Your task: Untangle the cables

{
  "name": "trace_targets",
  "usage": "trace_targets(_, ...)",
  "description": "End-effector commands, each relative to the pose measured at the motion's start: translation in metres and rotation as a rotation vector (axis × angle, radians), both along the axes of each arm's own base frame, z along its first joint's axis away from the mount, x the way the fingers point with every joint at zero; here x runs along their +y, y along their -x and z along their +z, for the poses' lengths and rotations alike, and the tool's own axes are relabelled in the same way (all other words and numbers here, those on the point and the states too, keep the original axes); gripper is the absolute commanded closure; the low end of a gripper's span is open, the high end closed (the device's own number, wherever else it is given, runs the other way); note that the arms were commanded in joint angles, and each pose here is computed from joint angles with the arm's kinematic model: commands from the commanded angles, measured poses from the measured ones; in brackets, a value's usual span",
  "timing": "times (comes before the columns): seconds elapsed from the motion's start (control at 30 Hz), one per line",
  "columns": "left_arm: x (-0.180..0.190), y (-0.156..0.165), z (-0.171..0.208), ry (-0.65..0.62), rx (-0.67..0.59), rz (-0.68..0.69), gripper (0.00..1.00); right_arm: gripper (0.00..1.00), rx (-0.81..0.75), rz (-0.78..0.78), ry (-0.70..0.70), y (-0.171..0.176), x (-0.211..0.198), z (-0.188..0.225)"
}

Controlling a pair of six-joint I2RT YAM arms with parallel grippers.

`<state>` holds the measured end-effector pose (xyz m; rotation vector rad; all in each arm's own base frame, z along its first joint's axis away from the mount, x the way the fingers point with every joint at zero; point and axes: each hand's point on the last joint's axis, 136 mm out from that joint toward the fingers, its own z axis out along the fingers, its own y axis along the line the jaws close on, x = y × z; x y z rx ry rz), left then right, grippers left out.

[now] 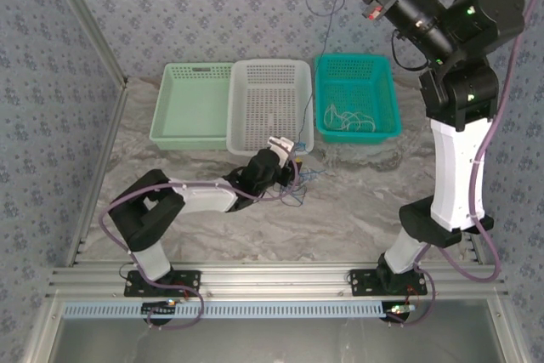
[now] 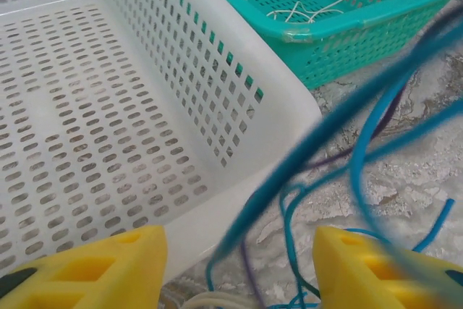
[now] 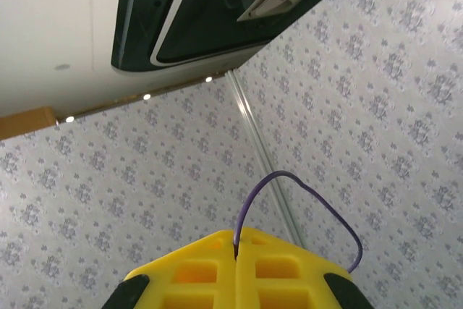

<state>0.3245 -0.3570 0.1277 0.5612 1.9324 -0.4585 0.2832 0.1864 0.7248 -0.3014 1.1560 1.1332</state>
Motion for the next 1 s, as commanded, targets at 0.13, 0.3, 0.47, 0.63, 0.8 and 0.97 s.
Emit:
trace_targets(0.13, 0.013, 0.007, 0.003, -0.073, 0.017, 0.018, 0.22, 1.00, 0.005, 0.024, -0.027, 0.009, -0.004, 0.006)
trace_targets(0.3, 0.005, 0.010, 0.034, -0.027, -0.022, -0.022, 0.11, 1.00, 0.054, 0.018, 0.013, -0.013, 0.004, -0.014)
trace_targets(0.47, 0.006, 0.021, 0.064, 0.055, -0.058, -0.058, 0.05, 1.00, 0.079, 0.026, 0.029, -0.023, 0.010, -0.024)
trace_targets(0.63, 0.019, 0.029, 0.096, 0.158, -0.121, -0.047, 0.01, 1.00, 0.079, 0.053, 0.047, -0.018, 0.021, -0.027)
trace_targets(0.8, 0.011, 0.023, 0.114, 0.170, -0.148, -0.052, 0.01, 1.00, 0.071, 0.098, 0.045, -0.002, 0.034, -0.024)
trace_targets(0.97, -0.015, 0.015, 0.118, 0.186, -0.166, -0.116, 0.02, 1.00, 0.051, 0.145, 0.039, 0.019, 0.043, -0.018)
